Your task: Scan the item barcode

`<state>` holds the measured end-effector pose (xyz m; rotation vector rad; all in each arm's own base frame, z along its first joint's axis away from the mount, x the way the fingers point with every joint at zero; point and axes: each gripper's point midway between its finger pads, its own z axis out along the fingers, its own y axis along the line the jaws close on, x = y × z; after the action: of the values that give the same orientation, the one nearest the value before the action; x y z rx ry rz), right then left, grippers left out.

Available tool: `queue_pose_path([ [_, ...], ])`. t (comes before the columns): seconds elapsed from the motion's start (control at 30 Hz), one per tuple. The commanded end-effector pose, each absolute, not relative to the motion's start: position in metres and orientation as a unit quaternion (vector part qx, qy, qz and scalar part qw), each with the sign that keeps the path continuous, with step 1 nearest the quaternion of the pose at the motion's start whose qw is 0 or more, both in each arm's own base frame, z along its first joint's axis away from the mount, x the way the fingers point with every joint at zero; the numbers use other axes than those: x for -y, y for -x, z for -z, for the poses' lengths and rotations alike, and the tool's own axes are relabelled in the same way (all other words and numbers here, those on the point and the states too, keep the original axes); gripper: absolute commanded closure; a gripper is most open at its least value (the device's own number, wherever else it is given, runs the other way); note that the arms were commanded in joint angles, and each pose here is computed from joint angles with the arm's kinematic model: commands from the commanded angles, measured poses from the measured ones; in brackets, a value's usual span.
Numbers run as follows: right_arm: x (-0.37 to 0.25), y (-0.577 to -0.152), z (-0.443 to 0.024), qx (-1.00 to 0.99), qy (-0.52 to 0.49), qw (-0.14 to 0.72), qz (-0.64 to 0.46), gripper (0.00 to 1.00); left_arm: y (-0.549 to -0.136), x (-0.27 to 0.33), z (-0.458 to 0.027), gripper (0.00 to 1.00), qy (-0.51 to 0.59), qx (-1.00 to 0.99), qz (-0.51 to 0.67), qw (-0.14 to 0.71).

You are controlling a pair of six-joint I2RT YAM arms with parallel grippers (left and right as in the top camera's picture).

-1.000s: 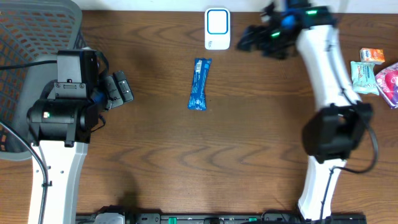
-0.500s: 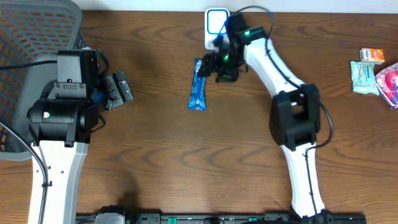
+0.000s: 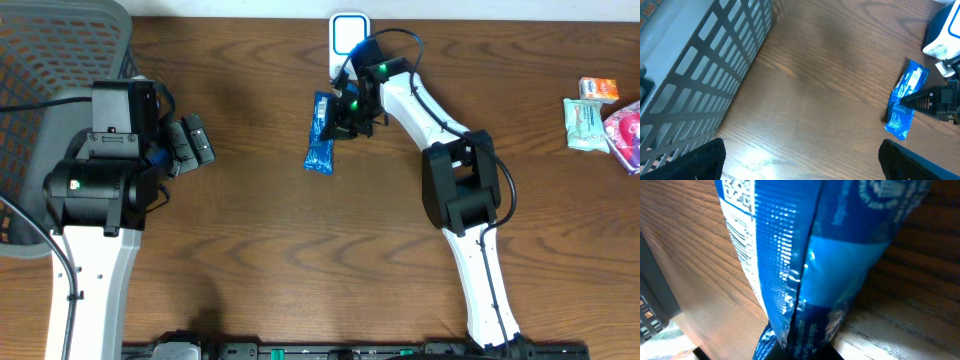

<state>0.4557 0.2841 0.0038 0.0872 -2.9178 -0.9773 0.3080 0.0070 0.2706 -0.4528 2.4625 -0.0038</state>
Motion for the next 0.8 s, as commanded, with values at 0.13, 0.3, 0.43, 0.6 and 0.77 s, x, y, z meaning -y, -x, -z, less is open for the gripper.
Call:
queue_pose_path([
  [0.13,-0.211,-0.485,-0.032,0.991,-0.016,-0.057,0.12,0.99,-0.309,-0.01,-0.273,0.02,0.168,-0.934,-0.005,0.316],
  [0.3,-0.142,-0.488,-0.088,0.981,-0.013,-0.141,-0.129,0.99,-0.309,-0.01,-0.274,0.02,0.168,-0.934,-0.005,0.316],
  [0.43,-0.114,-0.477,-0.109,0.952,-0.018,-0.155,-0.263,0.99,-0.309,-0.01,-0.273,0.02,0.168,-0.934,-0.005,0.316],
  [0.6,-0.092,-0.465,-0.101,0.929,-0.02,-0.143,-0.342,0.99,-0.309,-0.01,-0.274,0.02,0.168,-0.934,-0.005,0.316],
  [0.77,-0.088,-0.453,-0.072,0.93,-0.029,-0.114,-0.347,0.99,-0.309,-0.01,-0.273,0.02,0.168,-0.934,-0.005,0.316],
])
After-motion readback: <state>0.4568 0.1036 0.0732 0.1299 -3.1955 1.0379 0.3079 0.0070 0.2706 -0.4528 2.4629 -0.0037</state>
